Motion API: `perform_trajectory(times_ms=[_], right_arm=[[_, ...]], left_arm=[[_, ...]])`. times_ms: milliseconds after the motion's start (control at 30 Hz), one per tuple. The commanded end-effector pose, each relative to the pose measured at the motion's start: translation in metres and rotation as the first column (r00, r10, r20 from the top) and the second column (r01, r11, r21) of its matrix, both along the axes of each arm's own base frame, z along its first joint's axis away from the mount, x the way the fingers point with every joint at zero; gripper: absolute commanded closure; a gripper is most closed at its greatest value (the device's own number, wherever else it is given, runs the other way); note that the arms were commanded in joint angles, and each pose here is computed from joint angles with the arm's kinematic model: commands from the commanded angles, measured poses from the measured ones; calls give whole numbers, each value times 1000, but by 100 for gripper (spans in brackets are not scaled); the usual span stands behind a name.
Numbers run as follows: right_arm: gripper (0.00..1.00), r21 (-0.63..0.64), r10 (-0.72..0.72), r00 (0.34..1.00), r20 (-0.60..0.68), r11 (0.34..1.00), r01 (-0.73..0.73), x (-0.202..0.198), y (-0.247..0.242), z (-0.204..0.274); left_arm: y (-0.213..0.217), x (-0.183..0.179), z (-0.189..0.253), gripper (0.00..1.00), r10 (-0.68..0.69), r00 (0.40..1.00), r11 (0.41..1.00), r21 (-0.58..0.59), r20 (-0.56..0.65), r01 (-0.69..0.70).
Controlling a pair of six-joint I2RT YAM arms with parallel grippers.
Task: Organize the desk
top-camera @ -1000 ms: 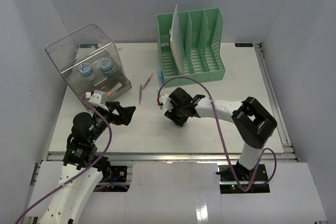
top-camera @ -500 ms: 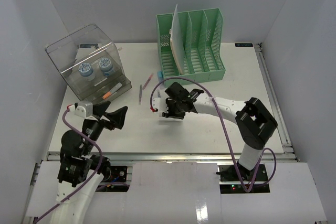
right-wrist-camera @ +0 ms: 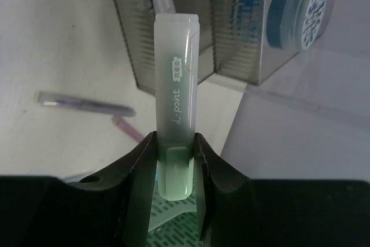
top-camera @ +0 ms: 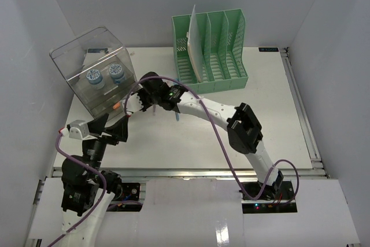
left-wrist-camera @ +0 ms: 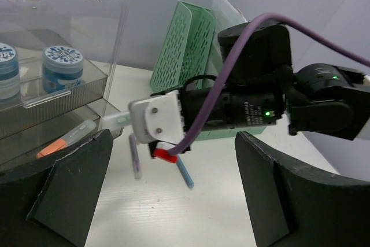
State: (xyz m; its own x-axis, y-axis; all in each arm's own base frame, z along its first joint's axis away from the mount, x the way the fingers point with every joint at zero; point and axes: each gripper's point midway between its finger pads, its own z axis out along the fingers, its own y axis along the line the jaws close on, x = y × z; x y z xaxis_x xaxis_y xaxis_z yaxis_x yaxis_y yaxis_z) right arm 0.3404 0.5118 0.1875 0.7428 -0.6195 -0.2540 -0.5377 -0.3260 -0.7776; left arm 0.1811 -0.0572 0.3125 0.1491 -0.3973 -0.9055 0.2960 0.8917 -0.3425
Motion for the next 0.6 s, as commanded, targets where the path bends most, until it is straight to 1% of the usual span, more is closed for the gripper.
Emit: perform_trajectory(times_ms=[0,67,233,300,333,367,400,433,467,533,567], right_arm=[[92,141,22,985,170,989,-47,12,46,46],[92,198,14,980,200,979,-55,13,63,50],[92,290,-9,970,243,955,-64,16,86,57],[87,300,-12,969,246,952,-64,15,89,54],[77,302,-11,970,244,951,-66,14,90,51],[68,305,-11,970,244,950,-66,13,91,49],[62,306,-14,969,246,950,-64,14,91,47],[52,303,-17,969,245,951,-60,14,90,44],[43,304,-20,969,245,951,-57,15,90,42],[31,306,-24,970,242,950,-52,15,89,39],[28,311,-28,970,240,949,-50,15,89,41]], left_arm=[[12,-13,12,2,43,998,998,-38,50,-41],[13,-14,13,2,47,998,998,-41,51,-45],[14,-14,13,2,54,997,998,-46,51,-51],[14,-14,13,2,53,997,998,-47,50,-51],[14,-14,12,2,54,997,998,-47,49,-52],[14,-14,13,2,55,997,998,-47,49,-52],[14,-14,13,2,55,997,997,-48,51,-52],[14,-14,13,2,55,997,997,-48,51,-52],[14,-14,13,2,55,997,997,-48,51,-52],[13,-15,13,2,47,997,998,-46,53,-45],[11,-15,12,2,37,998,999,-41,52,-35]])
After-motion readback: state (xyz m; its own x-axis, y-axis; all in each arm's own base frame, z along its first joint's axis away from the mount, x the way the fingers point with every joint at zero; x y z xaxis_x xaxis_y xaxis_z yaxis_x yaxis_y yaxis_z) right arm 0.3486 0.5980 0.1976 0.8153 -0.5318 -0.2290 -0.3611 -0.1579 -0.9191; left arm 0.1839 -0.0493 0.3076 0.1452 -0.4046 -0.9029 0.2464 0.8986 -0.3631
